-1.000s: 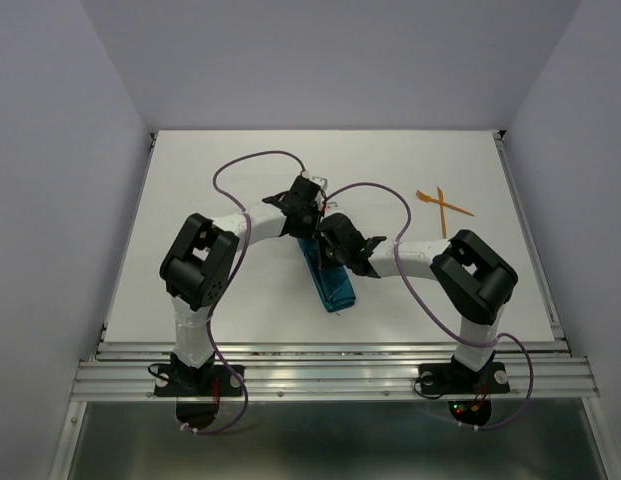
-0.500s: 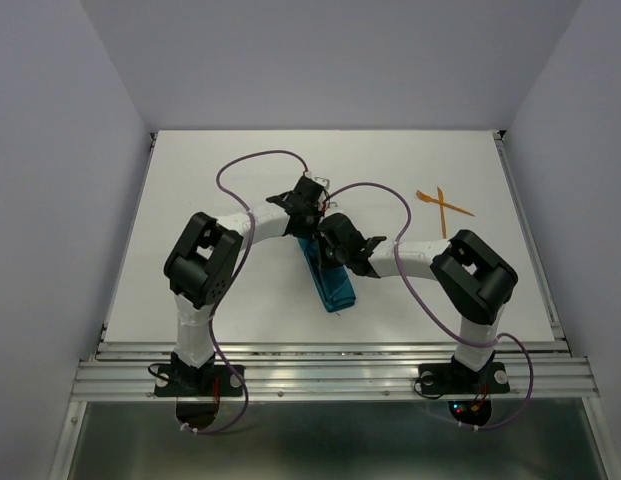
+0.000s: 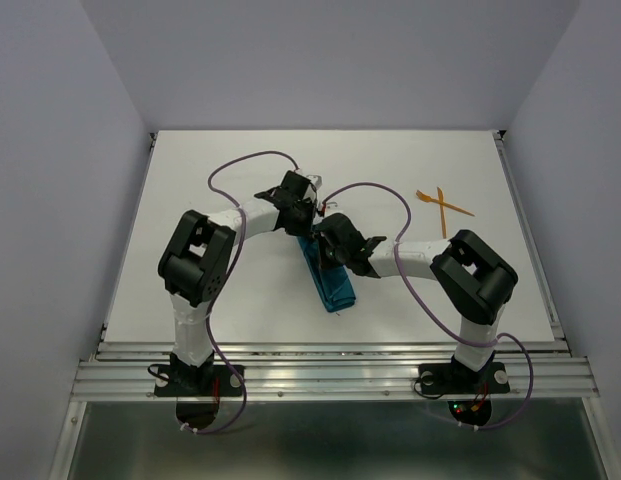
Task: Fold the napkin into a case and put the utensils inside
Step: Stuff the top corner of the smaller-rectangle-folded napkin into the folded napkin.
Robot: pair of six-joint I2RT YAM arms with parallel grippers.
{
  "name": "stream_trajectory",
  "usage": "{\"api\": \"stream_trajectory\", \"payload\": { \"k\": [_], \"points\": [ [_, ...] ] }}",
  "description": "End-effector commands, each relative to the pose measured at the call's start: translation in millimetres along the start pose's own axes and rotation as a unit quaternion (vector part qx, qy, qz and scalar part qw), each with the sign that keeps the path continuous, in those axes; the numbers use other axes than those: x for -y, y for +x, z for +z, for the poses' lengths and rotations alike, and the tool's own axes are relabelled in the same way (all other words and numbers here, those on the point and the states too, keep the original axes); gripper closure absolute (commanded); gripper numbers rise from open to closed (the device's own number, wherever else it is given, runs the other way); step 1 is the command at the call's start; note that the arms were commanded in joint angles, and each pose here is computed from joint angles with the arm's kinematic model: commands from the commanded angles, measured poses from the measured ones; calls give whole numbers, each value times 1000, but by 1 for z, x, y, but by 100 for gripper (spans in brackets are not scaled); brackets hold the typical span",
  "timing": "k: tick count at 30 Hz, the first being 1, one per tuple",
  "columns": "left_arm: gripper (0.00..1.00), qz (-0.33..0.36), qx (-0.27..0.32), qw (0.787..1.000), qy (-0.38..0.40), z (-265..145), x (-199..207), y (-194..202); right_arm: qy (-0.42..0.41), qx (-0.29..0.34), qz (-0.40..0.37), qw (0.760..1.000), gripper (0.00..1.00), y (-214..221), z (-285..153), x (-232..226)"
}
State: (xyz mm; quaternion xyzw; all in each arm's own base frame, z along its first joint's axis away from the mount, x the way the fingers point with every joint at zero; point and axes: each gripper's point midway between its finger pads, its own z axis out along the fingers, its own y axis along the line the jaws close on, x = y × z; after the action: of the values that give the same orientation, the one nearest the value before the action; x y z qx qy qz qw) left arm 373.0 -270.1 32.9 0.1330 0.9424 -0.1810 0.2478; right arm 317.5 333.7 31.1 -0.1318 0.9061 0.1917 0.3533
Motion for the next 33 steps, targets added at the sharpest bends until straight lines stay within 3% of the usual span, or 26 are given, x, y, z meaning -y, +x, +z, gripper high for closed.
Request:
{"api": "stream_trajectory", "payload": {
  "k": [1,18,25,27,29,33],
  "points": [
    [100,-14,24,998,55,-26,13,-17,-2,7,-4,1000,99,-2,-2,-3],
    [100,-32,22,994,103,-33,21,-21,-3,16,-8,1000,99,-10,1,-6],
    [100,-31,37,998,46,-33,2,-25,-3,15,-8,1000,99,-10,1,-6],
    [91,-21,44,998,29,-37,1,-27,-4,13,-9,1000,99,-8,2,-6],
    [76,-10,49,999,9,-39,-3,-29,-4,11,-8,1000,99,-7,3,-6],
    [65,3,40,999,-8,-36,-7,-25,-5,12,-9,1000,99,-9,3,-7]
  ]
}}
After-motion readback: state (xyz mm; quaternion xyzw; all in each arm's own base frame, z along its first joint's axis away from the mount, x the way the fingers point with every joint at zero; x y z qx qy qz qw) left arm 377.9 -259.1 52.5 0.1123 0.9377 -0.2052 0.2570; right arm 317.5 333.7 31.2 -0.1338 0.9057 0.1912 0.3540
